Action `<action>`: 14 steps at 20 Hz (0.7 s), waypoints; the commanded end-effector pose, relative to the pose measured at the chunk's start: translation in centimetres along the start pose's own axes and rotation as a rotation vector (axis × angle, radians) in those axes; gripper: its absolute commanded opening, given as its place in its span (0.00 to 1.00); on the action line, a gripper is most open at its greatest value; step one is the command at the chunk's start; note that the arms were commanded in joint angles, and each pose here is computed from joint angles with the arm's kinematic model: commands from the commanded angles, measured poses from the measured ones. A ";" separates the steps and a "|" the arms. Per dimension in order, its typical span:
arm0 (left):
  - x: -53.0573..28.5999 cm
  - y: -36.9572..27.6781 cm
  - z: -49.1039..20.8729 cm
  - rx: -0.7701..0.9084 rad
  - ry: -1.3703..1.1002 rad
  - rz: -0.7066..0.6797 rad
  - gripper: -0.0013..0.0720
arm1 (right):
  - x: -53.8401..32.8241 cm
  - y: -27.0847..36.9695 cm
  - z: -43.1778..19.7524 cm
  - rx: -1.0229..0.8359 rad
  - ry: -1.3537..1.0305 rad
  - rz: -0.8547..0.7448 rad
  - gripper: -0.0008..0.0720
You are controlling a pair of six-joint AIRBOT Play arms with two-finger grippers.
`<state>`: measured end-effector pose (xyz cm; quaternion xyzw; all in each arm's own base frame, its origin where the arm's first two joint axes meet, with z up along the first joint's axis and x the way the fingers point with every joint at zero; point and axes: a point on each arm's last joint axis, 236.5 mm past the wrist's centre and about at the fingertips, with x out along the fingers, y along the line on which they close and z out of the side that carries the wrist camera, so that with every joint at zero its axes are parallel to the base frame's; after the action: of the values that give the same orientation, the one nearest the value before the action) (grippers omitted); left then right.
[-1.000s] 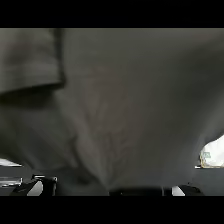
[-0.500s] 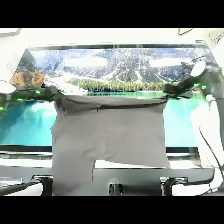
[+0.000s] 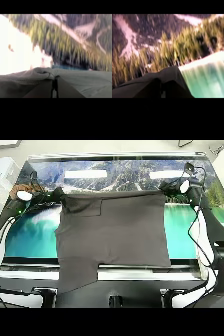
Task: Fold the clothes and pants, and hang the long-sleeved shirts on hangers.
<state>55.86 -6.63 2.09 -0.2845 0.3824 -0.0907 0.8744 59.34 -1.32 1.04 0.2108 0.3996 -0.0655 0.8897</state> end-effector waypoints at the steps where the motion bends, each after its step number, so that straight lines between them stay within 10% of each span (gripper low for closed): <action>1: 2.6 0.3 -0.1 0.006 -0.020 0.014 0.06 | 1.9 -0.4 0.1 0.025 -0.029 0.003 0.08; 8: 0.3 -1.1 -0.1 0.065 0.107 -0.052 0.06 | -1.3 -4.8 -1.1 0.045 0.202 -0.077 0.08; 14: -5.6 2.2 -14.1 0.022 0.727 0.001 0.06 | -6.9 -7.6 -13.6 -0.059 0.763 -0.157 0.08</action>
<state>49.16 -8.59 -0.53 -0.2496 0.5472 -0.1811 0.7781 50.04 -4.54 -2.43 0.1878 0.6090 -0.0716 0.7673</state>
